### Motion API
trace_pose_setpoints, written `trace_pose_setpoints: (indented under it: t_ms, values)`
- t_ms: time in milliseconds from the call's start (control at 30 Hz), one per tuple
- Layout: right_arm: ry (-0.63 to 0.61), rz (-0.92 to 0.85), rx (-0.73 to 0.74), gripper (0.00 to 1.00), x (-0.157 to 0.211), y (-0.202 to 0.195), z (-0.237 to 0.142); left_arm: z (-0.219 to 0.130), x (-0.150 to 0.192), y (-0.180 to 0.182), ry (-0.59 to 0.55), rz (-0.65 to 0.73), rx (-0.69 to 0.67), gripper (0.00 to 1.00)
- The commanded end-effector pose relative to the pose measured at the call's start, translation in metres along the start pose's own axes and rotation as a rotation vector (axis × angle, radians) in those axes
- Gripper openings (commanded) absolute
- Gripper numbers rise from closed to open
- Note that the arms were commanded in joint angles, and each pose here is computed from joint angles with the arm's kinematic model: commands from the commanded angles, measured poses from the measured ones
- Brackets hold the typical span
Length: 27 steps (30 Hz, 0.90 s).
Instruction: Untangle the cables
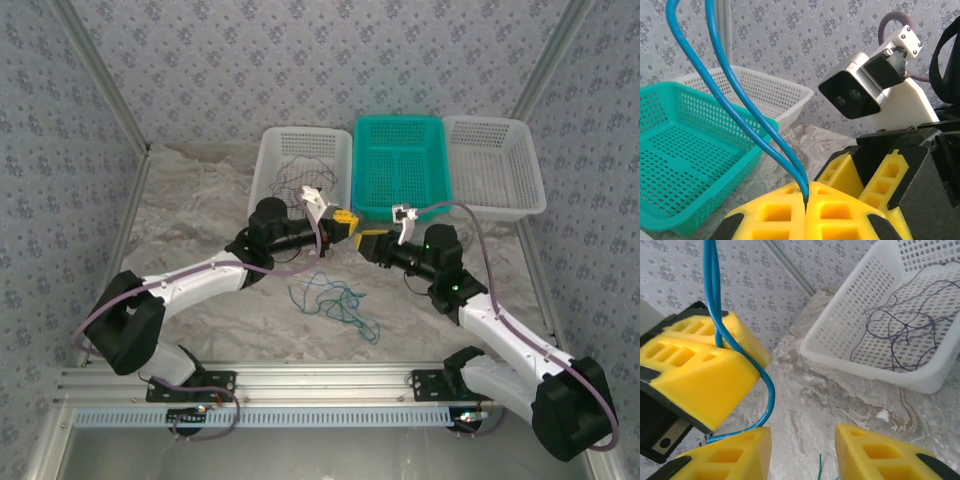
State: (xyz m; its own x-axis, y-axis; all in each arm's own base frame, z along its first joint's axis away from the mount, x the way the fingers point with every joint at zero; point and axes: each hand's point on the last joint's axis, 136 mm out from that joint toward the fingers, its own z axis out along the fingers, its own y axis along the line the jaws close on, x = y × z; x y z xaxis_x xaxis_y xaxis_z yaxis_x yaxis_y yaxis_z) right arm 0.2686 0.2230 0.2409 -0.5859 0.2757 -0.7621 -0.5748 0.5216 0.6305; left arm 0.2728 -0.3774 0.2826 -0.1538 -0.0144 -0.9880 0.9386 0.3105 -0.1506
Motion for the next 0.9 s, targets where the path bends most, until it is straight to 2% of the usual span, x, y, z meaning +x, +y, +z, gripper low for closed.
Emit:
trace_pose_setpoints:
  t_ms: [0,300,667,867]
  values:
    - [-0.071,-0.014,-0.105,0.39,-0.023,0.030,-0.006,-0.006,-0.013,-0.003,-0.039,0.010,-0.002,0.00]
    - [-0.096,-0.035,-0.169,0.39,-0.026,0.050,-0.015,-0.006,-0.014,-0.002,-0.042,0.006,-0.009,0.00]
    - [-0.060,-0.011,-0.090,0.36,-0.014,0.023,0.004,-0.011,-0.019,-0.005,-0.054,0.002,-0.008,0.00]
    - [-0.048,0.008,0.020,0.36,-0.006,0.000,0.004,-0.012,-0.022,-0.005,-0.060,0.007,-0.011,0.00]
